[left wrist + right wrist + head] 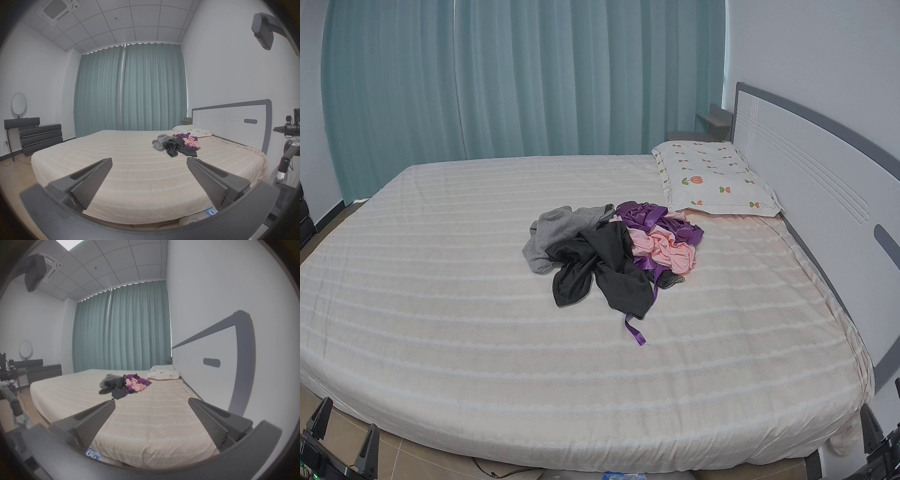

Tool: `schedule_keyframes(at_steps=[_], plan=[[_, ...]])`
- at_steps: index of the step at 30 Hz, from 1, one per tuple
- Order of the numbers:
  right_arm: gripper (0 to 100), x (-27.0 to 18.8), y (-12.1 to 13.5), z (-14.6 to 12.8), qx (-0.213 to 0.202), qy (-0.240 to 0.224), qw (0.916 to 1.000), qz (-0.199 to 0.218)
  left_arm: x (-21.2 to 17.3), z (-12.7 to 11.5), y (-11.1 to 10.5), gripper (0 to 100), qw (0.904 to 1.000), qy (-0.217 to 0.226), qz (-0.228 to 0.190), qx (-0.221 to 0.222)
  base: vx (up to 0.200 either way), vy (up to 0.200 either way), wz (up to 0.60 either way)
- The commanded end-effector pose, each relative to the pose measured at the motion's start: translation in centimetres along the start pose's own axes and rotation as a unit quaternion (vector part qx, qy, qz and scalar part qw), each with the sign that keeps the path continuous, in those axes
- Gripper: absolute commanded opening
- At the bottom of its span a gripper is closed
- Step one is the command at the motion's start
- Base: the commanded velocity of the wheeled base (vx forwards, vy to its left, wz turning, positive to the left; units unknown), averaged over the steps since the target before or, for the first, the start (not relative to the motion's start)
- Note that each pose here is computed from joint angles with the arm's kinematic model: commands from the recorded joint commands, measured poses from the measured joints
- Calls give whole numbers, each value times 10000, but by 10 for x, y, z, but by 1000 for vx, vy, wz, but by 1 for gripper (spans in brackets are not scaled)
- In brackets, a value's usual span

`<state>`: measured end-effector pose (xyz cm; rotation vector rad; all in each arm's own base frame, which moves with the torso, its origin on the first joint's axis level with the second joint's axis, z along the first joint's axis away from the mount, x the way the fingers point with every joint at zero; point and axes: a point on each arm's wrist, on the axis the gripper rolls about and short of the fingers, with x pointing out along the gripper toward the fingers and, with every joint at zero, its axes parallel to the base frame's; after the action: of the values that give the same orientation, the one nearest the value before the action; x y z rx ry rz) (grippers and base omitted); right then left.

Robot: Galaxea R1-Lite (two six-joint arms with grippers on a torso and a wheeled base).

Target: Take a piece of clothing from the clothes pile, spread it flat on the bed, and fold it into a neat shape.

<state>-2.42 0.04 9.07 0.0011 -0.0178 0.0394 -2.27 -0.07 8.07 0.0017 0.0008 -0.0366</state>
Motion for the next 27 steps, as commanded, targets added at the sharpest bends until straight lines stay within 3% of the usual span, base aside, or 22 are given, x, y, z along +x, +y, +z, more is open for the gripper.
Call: schedule_keyframes(at_steps=[1,4,5,6,10,11,12,13,17,19,21,27], plan=[[100,22,1,84,127,181,9982,560,0,-5,0,100,10000,-4,-1,-1,0,0,0],[100,48,2,78,144,968,9930,664,0,-5,0,100,10000,-4,-1,-1,0,0,0],[100,48,2,78,144,968,9930,664,0,-5,0,100,10000,-4,-1,-1,0,0,0],[100,74,3,74,324,1657,9825,786,0,-5,0,100,10000,-4,-1,-1,0,0,0],[100,122,10,71,927,2320,9613,1163,0,-5,0,100,10000,-4,-1,-1,0,0,0],[100,122,10,71,927,2320,9613,1163,0,-5,0,100,10000,-4,-1,-1,0,0,0],[100,148,16,64,952,2638,9509,1310,0,-5,0,100,10000,-4,-1,-1,0,0,0],[100,161,19,61,952,2763,9468,1350,0,-5,0,100,10000,-4,-1,-1,0,0,0],[100,212,28,44,958,3096,9361,1370,0,-5,0,100,10000,-4,-1,-1,0,0,0],[100,255,38,23,994,3351,9268,1377,0,-5,0,100,10000,-4,-1,-1,0,0,0],[100,280,45,8,1099,3426,9230,1362,0,-5,0,100,10000,-4,-1,-1,0,0,0],[100,340,71,-31,1368,3427,9217,1198,0,-5,0,100,10000,-4,-1,-1,0,0,0]])
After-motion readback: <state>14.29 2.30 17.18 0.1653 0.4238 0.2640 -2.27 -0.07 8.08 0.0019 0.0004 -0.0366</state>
